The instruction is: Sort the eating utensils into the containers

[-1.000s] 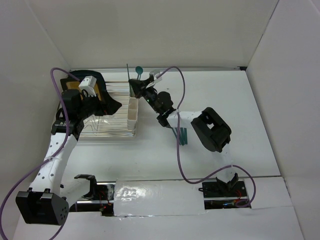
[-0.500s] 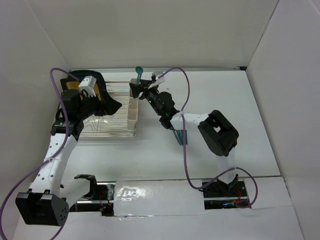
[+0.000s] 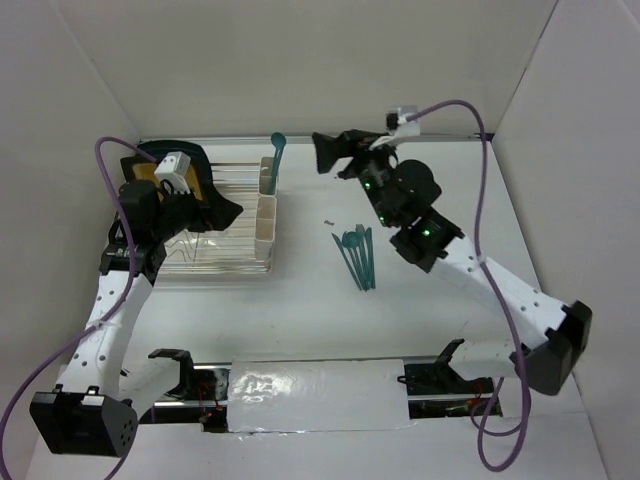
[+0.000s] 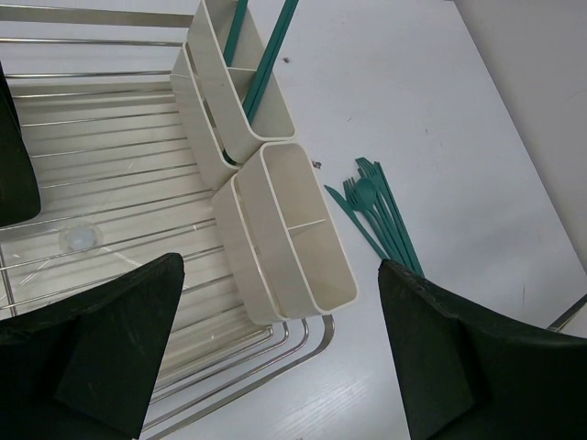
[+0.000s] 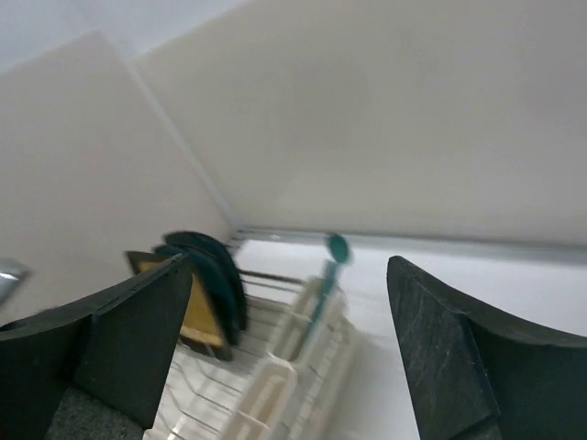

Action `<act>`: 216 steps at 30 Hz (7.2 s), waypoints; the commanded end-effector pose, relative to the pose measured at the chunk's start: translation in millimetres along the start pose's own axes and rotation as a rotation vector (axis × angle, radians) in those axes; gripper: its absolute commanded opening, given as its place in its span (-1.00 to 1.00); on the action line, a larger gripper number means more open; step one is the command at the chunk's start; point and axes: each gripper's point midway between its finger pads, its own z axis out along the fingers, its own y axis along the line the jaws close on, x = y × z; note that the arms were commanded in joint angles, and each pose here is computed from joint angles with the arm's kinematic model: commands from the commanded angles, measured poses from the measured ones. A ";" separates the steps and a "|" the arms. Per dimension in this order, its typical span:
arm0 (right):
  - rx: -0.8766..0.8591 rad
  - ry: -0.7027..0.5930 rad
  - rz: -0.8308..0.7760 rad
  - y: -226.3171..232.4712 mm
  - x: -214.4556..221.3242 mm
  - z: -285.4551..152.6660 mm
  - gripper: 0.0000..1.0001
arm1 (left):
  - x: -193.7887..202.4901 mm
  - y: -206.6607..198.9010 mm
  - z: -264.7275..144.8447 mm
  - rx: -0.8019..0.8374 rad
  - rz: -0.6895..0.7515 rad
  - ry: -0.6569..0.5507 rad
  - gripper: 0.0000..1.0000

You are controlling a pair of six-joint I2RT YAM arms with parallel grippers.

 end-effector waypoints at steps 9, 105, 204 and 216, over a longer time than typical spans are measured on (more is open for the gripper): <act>0.622 0.602 -0.102 -200.1 211.4 -139.9 0.65 | -15.0 -13.2 -6.6 0.052 0.038 -0.063 0.99; -0.389 -0.227 0.058 6.4 30.4 65.2 -1.00 | -17.9 -7.6 -4.0 0.029 0.060 -0.074 1.00; 0.587 0.976 -0.113 -261.1 316.2 -153.8 0.08 | -17.0 -3.4 -4.2 0.007 0.052 -0.076 1.00; 0.586 1.047 -0.119 -267.6 342.3 -157.9 -0.07 | -18.2 -2.9 -4.1 0.004 0.052 -0.079 1.00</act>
